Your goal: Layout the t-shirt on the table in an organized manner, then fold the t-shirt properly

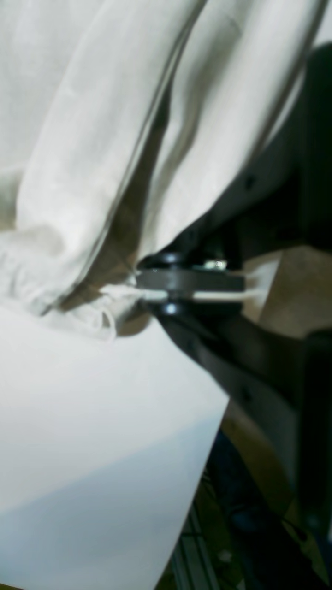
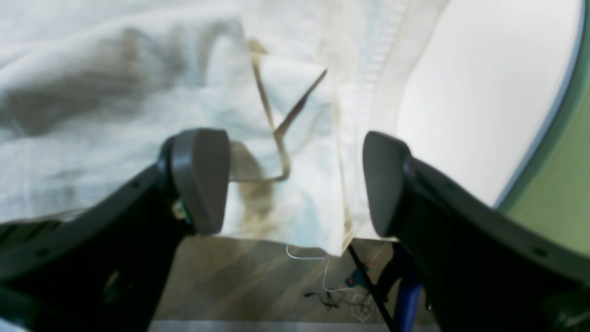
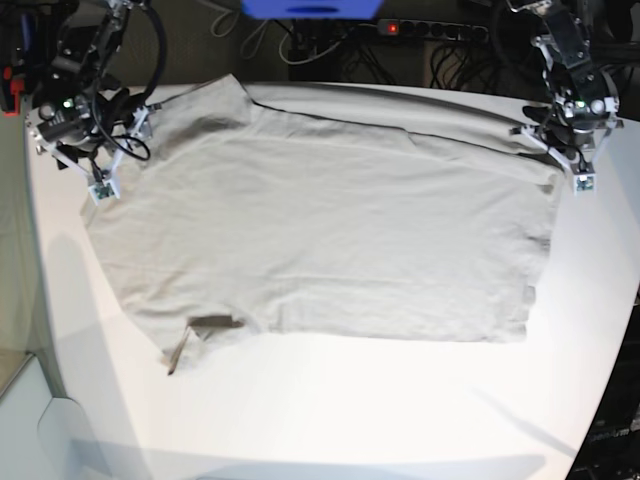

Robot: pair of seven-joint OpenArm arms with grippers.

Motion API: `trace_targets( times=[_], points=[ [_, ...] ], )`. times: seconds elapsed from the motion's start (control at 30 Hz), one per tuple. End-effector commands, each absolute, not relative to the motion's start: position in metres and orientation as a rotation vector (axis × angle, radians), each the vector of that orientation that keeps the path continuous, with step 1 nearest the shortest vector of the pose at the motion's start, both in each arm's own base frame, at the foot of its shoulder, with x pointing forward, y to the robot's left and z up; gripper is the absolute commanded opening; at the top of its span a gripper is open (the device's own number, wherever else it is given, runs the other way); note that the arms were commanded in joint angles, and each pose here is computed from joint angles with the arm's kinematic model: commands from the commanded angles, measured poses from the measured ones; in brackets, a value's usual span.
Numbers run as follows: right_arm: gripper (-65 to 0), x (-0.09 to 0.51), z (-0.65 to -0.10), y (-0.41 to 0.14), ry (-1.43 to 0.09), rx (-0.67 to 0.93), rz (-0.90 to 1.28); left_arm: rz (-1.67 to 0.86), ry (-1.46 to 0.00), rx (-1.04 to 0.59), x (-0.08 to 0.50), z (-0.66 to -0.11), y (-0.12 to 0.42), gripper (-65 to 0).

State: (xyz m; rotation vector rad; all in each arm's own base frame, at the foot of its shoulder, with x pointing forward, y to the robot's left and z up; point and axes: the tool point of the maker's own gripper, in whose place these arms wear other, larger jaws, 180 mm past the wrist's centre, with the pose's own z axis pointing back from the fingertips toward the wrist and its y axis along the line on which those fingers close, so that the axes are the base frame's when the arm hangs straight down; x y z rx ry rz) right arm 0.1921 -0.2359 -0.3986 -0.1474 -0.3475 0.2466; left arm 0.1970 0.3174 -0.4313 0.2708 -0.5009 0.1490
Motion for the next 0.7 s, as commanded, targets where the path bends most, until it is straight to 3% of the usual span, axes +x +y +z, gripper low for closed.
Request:
trace_targets(
  times=[0.0,0.67],
  points=[
    [-19.6,0.1977,-0.3935,-0.2332,-0.376,-0.145,0.257,0.156,-0.465,0.286,0.1891,-0.4333,0.3212,-64.5],
    [-19.8,0.1942,-0.398,-0.2244,-0.37,-0.12,0.246,0.163,-0.463,0.287,0.1879,-0.4339,0.3212,-64.5]
  ],
)
